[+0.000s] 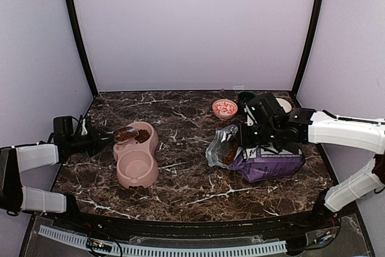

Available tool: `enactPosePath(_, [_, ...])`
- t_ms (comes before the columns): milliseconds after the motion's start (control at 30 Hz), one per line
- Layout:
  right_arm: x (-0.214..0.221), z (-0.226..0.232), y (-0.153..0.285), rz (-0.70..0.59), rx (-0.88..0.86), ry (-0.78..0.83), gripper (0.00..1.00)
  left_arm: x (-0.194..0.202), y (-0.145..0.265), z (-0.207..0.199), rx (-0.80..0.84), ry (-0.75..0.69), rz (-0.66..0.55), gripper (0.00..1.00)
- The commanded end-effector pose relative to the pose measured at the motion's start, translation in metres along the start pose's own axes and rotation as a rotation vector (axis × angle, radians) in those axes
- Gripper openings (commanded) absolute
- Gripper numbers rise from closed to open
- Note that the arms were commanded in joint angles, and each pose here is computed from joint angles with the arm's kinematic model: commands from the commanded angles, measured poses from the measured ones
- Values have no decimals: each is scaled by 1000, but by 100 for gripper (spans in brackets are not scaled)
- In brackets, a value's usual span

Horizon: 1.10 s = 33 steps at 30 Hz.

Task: Serve the pet food
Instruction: Place the pet food in the pet food bowl.

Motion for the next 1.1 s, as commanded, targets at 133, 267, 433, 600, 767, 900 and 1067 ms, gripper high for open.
enactPosePath(133, [-31,23,7,18,-93,-62,0,-6,-2,2,-31,-34,7,0])
enactPosePath(267, [-27,20,7,13,-94,-82,0,-5,-3,6,-54,-36,19,0])
enactPosePath(433, [-21,13,3,8,-62,-77,0,-9,-2,8,-100,-39,1,0])
enactPosePath(600, [-26,17,-2,10,-52,-52,0,-12,0,6,-139,-60,-7,0])
enactPosePath(767, [-24,16,-4,4,-55,-46,0,-14,2,2,-170,-82,-8,0])
enactPosePath(900, [-22,14,-5,1,-46,-42,0,-19,1,-8,-220,-129,-9,0])
enactPosePath(1067, [-23,14,-4,-2,-48,-37,0,-21,1,-15,-241,-156,-13,0])
Point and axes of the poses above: each gripper's point midway between its finger pads, its own y axis back along the fingers, its own z axis along the line the jaws close on, x = y × z, the point moved 8 cm from there along y, back along the fingers, and after that the axes turned 2 degrees about -y, right-handed, at the moved point
